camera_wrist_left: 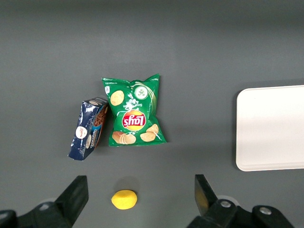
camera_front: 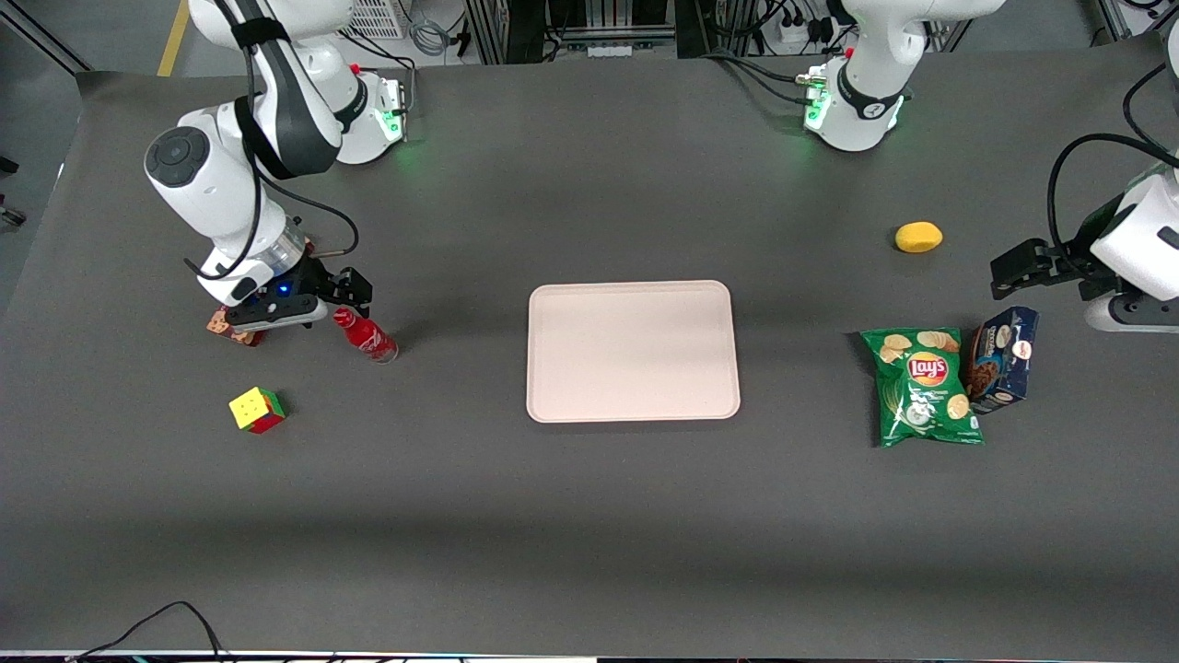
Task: Place coke bottle on tray
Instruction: 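Close the right gripper around the bottle's body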
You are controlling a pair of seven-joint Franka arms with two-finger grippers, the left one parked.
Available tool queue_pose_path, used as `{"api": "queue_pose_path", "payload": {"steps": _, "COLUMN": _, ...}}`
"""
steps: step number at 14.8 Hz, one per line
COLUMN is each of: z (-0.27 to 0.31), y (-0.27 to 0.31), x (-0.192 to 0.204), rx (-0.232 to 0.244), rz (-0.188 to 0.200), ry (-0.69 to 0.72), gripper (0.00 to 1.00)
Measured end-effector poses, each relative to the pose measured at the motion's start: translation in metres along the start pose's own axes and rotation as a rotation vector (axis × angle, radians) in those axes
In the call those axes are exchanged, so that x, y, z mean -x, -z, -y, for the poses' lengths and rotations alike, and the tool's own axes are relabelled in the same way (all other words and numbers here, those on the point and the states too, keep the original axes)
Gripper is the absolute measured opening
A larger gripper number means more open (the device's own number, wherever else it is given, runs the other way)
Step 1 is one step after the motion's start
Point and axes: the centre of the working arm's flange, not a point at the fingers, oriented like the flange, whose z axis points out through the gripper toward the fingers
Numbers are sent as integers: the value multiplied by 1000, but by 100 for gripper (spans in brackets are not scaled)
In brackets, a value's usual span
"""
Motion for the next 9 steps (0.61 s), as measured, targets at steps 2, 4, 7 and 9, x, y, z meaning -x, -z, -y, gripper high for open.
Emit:
{"api": "queue_pose_path", "payload": {"steps": 2, "z": -2, "y": -8, "x": 6, "rx": 0, "rz": -12, "ry": 0, "gripper": 100}}
{"api": "queue_pose_path", "payload": {"steps": 4, "z": -4, "y": -13, "x": 10, "rx": 0, "rz": -25, "ry": -3, "gripper": 100}}
{"api": "queue_pose_path", "payload": {"steps": 7, "z": -5, "y": -22, "x": 12, "rx": -2, "rz": -47, "ry": -3, "gripper": 100}}
{"api": "queue_pose_path", "payload": {"steps": 9, "z": -5, "y": -32, "x": 11, "rx": -3, "rz": -57, "ry": -3, "gripper": 100}}
